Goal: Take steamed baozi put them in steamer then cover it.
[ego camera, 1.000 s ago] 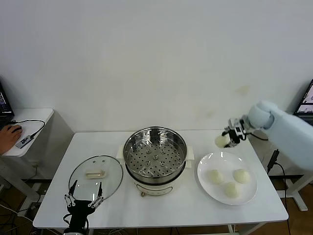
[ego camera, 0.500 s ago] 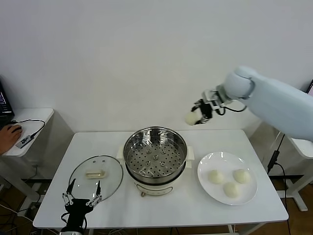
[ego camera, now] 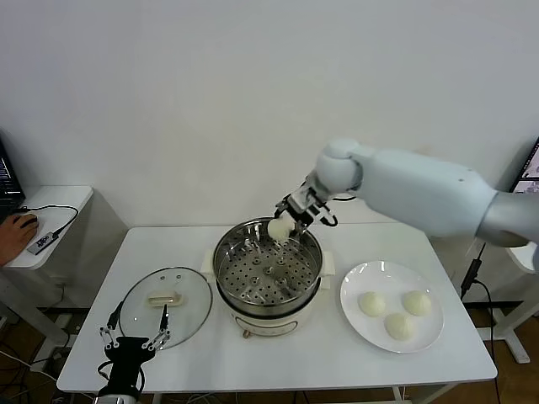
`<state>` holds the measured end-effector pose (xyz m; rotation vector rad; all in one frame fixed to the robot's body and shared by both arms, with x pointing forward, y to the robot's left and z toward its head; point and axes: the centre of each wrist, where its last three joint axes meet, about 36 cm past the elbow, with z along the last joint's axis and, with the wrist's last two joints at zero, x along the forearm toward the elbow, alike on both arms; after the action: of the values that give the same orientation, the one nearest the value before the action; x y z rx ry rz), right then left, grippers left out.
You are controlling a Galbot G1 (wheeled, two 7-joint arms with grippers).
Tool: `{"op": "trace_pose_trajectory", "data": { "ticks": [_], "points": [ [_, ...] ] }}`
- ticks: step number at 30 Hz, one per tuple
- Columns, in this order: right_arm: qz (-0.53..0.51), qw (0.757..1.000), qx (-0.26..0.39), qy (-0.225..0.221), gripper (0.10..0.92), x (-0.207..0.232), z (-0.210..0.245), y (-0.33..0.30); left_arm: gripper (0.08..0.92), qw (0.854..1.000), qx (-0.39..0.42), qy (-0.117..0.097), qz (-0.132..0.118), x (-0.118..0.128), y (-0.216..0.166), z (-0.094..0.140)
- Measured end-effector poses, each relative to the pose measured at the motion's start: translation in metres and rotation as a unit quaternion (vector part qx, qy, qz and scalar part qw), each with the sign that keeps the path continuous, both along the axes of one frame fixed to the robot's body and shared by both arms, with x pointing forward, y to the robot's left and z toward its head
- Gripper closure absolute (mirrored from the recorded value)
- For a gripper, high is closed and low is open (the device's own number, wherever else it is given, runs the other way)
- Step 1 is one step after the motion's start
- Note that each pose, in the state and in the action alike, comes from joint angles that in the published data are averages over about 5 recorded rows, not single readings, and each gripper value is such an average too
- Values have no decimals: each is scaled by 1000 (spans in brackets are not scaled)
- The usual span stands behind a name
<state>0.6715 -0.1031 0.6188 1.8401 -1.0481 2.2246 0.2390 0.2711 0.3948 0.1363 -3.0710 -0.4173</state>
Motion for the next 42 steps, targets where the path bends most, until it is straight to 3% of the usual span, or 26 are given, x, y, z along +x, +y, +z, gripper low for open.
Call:
{"op": "trace_pose_trajectory", "data": {
  "ticks": [9,21,27,32,42],
  "points": [
    [89,995,-30,-38,462,12,-29,15,177,1000,-1,-5,1,0,-2,3],
    [147,987,-41,-49,451,24,-52,30,177,1000,1,-4,2,-1,-1,2],
    [153,986,-40,-48,322,28,-52,32,177,1000,0,-4,1,-2,-3,2],
    [144,988,-38,-41,215,29,-43,28,177,1000,-2,-6,0,-2,-4,3],
    [24,999,-21,-24,200,9,23,6,177,1000,-3,-9,0,-2,-5,11]
  ]
}}
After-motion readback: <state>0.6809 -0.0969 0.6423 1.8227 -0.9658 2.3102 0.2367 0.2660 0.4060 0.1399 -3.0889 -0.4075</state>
